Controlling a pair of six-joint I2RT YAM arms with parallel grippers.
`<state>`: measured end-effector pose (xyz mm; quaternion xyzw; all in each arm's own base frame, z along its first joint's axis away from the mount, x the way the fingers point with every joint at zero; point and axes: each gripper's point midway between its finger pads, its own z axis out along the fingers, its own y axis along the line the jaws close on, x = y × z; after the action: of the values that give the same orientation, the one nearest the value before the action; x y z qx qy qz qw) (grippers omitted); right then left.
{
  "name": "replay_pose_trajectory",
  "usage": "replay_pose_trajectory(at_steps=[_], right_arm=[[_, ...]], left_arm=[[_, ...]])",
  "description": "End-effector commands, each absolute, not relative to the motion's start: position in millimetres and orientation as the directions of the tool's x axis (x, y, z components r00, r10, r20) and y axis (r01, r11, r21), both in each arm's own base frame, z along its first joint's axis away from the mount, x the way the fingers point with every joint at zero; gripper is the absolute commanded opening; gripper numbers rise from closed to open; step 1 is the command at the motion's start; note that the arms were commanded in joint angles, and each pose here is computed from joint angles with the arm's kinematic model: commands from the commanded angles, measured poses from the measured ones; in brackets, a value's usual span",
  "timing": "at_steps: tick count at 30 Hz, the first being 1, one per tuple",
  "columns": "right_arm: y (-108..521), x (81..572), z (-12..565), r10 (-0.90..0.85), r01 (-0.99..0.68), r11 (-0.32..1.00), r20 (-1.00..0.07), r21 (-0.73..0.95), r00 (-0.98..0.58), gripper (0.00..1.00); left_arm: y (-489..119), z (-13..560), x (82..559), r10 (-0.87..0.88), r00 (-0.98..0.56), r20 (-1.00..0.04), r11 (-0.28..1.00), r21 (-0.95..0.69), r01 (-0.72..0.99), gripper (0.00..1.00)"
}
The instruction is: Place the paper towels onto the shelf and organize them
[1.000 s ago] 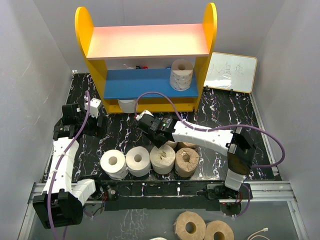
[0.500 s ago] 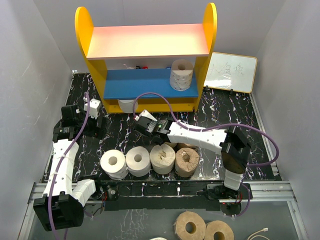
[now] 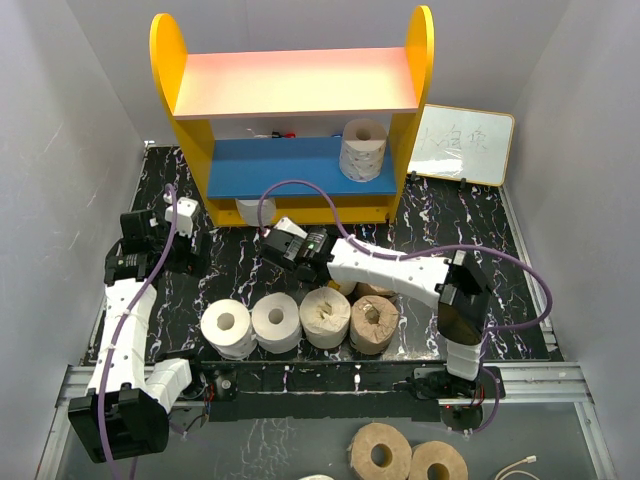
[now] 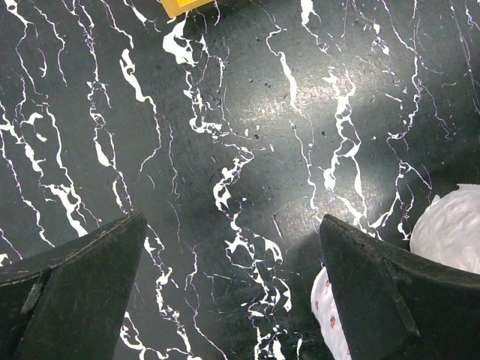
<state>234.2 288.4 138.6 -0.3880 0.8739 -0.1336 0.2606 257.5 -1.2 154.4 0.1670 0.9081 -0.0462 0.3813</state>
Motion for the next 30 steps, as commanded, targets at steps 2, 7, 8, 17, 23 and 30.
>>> replay_pose_trajectory(at_steps=[2, 7, 8, 17, 23, 30], right_arm=[[277, 246, 231, -0.761, -0.522, 0.648, -0.478, -0.554, -0.438, 0.00], [259, 255, 268, -0.767, -0.430, 0.641, -0.513, -0.636, -0.386, 0.00], [257, 256, 273, -0.768, -0.412, 0.640, -0.517, -0.649, -0.378, 0.00], [294, 232, 237, -0.745, -0.598, 0.656, -0.519, -0.460, -0.418, 0.37], [319, 216, 214, -0.673, -0.643, 0.705, -0.566, -0.297, -0.476, 0.98], [316, 220, 190, -0.669, -0.604, 0.727, -0.535, -0.327, -0.516, 0.91]], left_arm=[[1, 157, 255, 0.246, -0.649, -0.720, 0.947, 0.036, 0.319, 0.99], [3, 158, 255, 0.235, -0.650, -0.723, 0.951, 0.032, 0.307, 0.99], [3, 158, 254, 0.232, -0.651, -0.723, 0.952, 0.031, 0.305, 0.99], [4, 155, 252, 0.229, -0.654, -0.721, 0.952, 0.025, 0.305, 0.99], [3, 154, 252, 0.225, -0.655, -0.722, 0.952, 0.020, 0.305, 0.99], [3, 153, 252, 0.226, -0.653, -0.723, 0.951, 0.020, 0.307, 0.99]])
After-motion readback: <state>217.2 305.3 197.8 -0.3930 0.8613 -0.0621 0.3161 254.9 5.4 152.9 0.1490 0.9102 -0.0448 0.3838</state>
